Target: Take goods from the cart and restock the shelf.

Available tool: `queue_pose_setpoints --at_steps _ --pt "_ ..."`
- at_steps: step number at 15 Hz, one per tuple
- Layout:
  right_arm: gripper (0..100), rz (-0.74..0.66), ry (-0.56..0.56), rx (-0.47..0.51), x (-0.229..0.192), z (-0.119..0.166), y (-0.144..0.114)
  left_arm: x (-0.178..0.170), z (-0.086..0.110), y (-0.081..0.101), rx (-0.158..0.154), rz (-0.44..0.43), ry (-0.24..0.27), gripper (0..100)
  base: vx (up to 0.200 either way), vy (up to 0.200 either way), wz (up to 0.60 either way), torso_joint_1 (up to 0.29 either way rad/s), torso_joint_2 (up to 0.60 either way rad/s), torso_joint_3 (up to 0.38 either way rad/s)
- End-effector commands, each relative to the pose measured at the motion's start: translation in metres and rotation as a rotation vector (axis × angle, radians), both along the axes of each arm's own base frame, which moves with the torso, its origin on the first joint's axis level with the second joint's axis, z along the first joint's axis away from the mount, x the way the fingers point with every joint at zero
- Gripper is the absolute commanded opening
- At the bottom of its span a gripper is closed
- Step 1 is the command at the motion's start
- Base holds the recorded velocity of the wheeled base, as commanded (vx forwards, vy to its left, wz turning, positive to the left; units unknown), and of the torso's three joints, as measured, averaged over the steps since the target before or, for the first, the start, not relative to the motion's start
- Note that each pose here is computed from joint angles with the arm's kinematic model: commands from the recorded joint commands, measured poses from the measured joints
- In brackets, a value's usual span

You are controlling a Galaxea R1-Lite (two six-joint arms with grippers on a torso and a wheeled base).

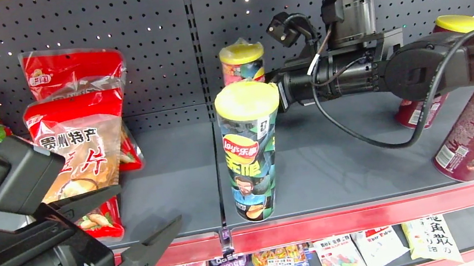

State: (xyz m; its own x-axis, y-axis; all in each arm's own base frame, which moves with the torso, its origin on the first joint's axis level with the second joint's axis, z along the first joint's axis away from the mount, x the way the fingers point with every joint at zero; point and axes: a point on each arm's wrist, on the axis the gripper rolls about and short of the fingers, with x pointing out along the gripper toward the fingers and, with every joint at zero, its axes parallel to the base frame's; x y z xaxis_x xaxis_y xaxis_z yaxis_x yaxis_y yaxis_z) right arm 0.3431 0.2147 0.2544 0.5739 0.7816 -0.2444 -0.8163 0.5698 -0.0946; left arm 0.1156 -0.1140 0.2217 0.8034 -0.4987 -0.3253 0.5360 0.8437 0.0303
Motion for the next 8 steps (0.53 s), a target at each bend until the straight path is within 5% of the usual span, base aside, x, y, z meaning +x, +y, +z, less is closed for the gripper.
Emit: queue_pose_setpoints --at_steps 1,8 --pt "100 0.000 -0.006 0.004 -0.008 0.006 -0.004 0.003 -0.001 0.002 0.003 0.022 0.004 100 0.000 0.000 0.00 0.000 0.00 0.000" --pt "100 -0.132 0.006 -0.013 -0.067 0.020 -0.045 0.023 -0.008 -0.009 0.022 0.031 0.039 100 0.000 0.000 0.00 0.000 0.00 0.000"
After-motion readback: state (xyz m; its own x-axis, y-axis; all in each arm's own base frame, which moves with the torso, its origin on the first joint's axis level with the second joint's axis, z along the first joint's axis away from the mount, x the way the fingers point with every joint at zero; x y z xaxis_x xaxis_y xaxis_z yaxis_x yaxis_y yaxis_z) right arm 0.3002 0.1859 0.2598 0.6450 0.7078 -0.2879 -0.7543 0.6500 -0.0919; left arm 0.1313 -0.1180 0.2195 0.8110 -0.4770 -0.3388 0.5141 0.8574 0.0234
